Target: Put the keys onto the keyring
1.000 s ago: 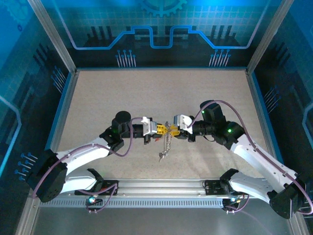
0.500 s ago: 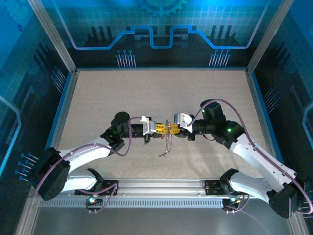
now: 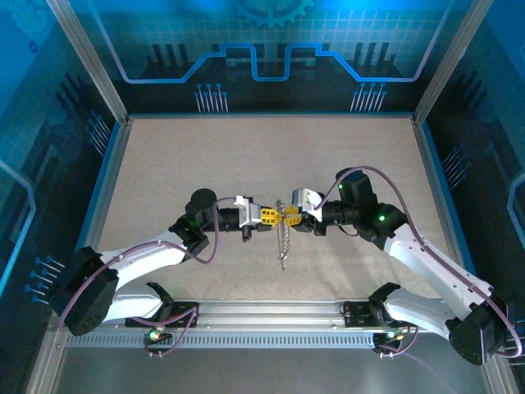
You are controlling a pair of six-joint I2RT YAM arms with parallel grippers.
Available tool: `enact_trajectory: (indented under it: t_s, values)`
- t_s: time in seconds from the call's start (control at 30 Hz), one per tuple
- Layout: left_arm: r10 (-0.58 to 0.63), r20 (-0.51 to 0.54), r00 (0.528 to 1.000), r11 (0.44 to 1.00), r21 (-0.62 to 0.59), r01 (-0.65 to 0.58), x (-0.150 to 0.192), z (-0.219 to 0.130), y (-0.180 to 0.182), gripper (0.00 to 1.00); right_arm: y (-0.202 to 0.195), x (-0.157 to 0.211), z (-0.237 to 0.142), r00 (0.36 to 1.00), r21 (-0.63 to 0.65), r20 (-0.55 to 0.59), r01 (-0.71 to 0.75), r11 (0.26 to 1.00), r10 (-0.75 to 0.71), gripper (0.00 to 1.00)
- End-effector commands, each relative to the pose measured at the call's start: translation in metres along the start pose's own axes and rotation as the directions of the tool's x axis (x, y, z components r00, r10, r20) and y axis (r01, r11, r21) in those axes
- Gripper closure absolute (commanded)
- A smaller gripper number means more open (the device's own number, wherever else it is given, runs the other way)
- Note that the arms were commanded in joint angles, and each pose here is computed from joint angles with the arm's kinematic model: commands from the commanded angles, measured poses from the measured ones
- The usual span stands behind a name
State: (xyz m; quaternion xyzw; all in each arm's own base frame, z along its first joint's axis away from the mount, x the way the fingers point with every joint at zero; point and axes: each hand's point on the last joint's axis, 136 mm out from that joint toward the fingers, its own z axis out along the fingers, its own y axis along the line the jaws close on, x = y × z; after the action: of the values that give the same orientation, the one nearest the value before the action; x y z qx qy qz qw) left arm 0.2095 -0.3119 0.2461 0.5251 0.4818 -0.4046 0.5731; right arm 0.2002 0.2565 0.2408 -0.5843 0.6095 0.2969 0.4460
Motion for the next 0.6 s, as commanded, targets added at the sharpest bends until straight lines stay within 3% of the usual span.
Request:
enact_trajectory:
  t_s: [0.0,0.57]
  values:
    - [0.09,0.082,0.993,0.995,0.025,-0.092,-0.0231,0.0002,-0.0037,1.0,0.0007,-0.0035,-0.0037,0.999,-0.002,0.03,-0.011,1.0,0.012,0.76]
    - [0.08,0.094,0.992,0.994,0.066,-0.087,-0.0254,0.0042,-0.0062,1.0,0.0102,-0.0115,-0.006,0.997,-0.046,0.076,0.022,0.999,-0.018,0.83]
